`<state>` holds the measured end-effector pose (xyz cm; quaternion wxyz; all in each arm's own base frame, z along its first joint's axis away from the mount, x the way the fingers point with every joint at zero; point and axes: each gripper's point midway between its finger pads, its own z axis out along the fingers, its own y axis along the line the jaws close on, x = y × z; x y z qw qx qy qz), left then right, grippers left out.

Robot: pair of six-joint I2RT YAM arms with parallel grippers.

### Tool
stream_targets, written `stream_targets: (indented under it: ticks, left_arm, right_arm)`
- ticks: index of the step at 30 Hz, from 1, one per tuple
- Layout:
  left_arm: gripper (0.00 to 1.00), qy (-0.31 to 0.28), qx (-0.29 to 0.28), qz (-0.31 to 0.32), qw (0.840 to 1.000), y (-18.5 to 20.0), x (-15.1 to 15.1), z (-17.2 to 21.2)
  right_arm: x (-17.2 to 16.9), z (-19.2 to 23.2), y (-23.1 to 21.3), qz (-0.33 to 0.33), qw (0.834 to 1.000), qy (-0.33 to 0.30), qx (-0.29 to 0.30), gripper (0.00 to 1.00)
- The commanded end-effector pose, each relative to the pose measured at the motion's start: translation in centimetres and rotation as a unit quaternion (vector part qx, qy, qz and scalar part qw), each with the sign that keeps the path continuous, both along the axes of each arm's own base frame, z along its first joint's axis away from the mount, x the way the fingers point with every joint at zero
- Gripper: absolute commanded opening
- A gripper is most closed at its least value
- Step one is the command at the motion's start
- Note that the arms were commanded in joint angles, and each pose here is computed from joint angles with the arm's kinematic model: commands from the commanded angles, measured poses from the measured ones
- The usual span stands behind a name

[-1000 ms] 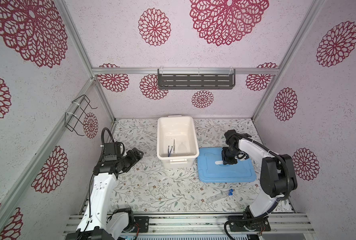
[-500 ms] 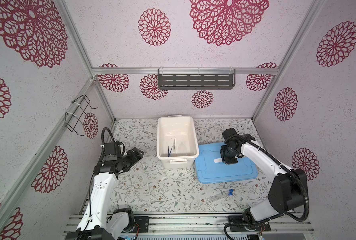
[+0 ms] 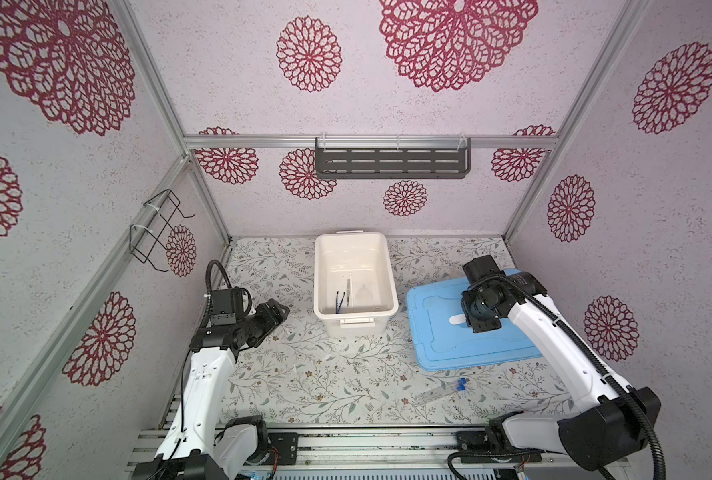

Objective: Organize the chemistry lab equipment
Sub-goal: 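Lift the blue lid by its handle with the right gripper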

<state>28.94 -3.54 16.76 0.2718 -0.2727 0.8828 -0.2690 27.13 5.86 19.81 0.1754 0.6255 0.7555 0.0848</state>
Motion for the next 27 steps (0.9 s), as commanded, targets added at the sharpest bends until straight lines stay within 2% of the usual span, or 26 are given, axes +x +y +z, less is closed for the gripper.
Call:
stream_targets:
  ticks: [1,9,17,22,27]
  left_arm:
    - [0.83,-0.023,0.000,-0.004,1.000,-0.1,0.5,1.0]
    - [0.83,-0.023,-0.005,-0.003,1.000,-0.2,0.7,1.1]
    - [0.83,-0.026,0.004,-0.001,1.000,0.1,0.9,1.4]
    - [0.83,-0.027,0.012,-0.001,1.000,0.3,1.1,1.9]
    - [0.83,-0.029,0.020,-0.002,0.999,0.5,1.2,2.4]
  right_arm:
    - [-1.1,2.3,-2.4,-0.011,0.998,-0.011,-0.055,0.18]
    - [0.1,6.5,-2.2,0.011,0.997,-0.057,-0.053,0.18]
    - [3.1,9.5,1.8,0.096,0.990,-0.097,-0.020,0.20]
    - [5.1,11.8,5.3,0.171,0.977,-0.126,-0.013,0.20]
    - [6.5,12.7,10.5,0.268,0.950,-0.156,0.033,0.21]
